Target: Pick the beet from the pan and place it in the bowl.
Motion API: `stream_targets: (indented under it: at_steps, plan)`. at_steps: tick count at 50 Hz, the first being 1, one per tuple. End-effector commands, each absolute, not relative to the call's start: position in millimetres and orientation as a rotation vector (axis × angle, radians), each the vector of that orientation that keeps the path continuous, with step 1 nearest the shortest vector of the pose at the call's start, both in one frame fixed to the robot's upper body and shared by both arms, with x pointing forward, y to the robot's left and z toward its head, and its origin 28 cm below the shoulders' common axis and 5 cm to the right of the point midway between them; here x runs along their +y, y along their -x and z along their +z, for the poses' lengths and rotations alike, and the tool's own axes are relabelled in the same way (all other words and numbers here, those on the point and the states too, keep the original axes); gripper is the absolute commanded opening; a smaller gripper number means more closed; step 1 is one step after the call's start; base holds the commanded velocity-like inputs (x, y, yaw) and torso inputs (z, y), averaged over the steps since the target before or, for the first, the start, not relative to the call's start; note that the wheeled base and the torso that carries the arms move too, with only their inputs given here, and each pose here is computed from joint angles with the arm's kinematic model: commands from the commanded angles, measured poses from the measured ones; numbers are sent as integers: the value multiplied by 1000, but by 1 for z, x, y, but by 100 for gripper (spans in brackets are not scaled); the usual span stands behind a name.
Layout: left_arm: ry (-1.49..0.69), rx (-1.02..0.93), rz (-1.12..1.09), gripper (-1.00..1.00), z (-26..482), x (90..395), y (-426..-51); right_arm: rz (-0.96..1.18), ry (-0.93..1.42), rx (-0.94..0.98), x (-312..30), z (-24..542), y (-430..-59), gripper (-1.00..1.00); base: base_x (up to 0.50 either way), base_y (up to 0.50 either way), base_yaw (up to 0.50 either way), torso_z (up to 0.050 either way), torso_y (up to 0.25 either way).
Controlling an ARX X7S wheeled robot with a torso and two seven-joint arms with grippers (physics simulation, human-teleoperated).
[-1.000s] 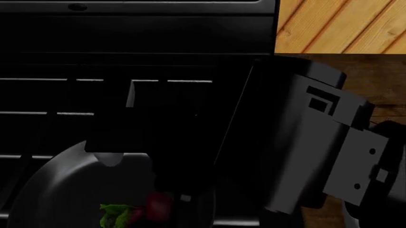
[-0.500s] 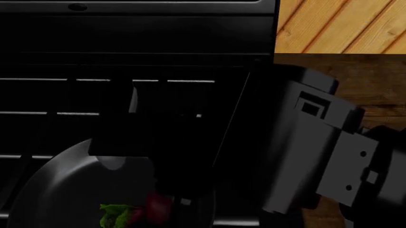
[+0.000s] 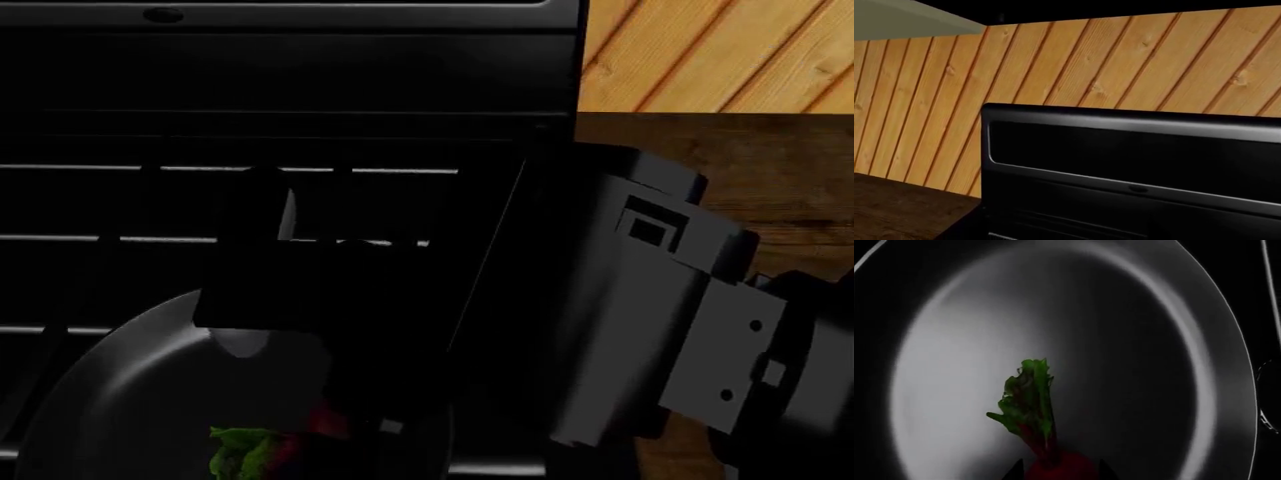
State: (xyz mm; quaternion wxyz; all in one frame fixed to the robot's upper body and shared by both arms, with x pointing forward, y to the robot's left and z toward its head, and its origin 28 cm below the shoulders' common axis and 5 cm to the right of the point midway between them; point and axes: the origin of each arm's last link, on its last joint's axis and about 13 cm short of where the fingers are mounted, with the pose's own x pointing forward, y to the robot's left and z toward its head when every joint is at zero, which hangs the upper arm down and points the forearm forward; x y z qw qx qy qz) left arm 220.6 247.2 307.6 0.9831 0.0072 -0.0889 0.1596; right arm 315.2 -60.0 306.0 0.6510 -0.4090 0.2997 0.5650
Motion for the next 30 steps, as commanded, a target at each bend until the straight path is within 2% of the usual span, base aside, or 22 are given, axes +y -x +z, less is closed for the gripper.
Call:
stream_targets:
  at_steps: [1,30]
  plan:
    - [-8,-178,324,100,306,248,-219,1284,922,667,-59,307,-315,-100,0,0,0,0,0]
    - [-6,-195,314,100,307,249,-211,1155,898,447,-74,374,-275,-100,0,0,0,0,0]
